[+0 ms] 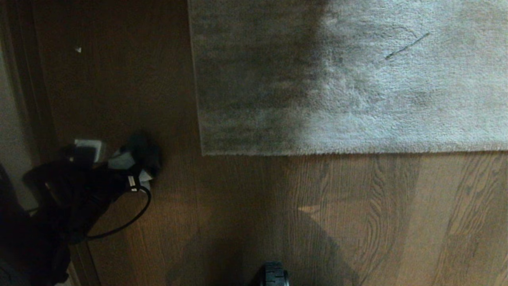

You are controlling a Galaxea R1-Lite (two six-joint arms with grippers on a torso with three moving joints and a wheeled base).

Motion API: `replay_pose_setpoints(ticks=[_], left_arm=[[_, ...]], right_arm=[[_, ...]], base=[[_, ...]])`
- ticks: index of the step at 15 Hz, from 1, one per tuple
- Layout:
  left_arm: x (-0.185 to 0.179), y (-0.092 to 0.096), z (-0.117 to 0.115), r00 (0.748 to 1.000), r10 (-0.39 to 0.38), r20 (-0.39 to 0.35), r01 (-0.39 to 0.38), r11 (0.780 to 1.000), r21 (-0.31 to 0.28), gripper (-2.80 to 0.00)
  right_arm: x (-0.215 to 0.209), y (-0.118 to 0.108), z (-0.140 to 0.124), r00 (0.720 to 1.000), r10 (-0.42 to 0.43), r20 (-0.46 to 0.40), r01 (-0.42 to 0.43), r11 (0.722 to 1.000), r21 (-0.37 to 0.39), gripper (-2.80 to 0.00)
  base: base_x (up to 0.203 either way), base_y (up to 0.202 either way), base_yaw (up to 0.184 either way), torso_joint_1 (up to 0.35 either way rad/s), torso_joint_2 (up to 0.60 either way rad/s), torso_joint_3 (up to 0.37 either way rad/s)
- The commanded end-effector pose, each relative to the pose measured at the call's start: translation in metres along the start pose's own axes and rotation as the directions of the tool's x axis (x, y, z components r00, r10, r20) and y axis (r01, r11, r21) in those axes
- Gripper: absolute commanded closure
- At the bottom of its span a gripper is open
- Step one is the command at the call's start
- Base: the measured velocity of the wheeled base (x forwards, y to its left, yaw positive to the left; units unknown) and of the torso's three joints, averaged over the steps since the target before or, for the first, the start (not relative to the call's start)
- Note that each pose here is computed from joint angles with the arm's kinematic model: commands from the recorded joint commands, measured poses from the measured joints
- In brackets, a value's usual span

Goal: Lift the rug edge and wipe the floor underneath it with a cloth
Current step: Put down the rag

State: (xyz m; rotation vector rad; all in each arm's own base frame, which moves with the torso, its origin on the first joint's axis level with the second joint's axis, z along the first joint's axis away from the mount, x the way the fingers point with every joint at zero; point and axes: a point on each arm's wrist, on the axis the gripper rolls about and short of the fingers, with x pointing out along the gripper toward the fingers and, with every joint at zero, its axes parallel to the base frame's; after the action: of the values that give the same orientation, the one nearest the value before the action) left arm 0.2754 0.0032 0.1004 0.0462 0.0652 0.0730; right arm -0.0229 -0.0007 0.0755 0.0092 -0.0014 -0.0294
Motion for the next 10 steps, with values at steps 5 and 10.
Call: replay_pose_setpoints(ticks=[5, 10], left_arm=[[0.001, 0.005, 0.001, 0.999, 0.019, 0.032, -0.018, 1.000, -0.015, -2.80], [-0.008, 0.006, 0.007, 0.999, 0.021, 0.047, -0.021, 1.000, -0.017, -2.80]], right_arm=[[0.000, 0.000, 0.000, 1.000, 0.000, -0.001, 0.000, 1.000, 0.000, 0.00], [0.000, 0.000, 0.000, 1.000, 0.000, -0.001, 0.000, 1.000, 0.000, 0.00]], base=[[0.000, 0.000, 0.000, 0.000, 0.00, 0.000], [0.000, 0.000, 0.000, 0.000, 0.00, 0.000]])
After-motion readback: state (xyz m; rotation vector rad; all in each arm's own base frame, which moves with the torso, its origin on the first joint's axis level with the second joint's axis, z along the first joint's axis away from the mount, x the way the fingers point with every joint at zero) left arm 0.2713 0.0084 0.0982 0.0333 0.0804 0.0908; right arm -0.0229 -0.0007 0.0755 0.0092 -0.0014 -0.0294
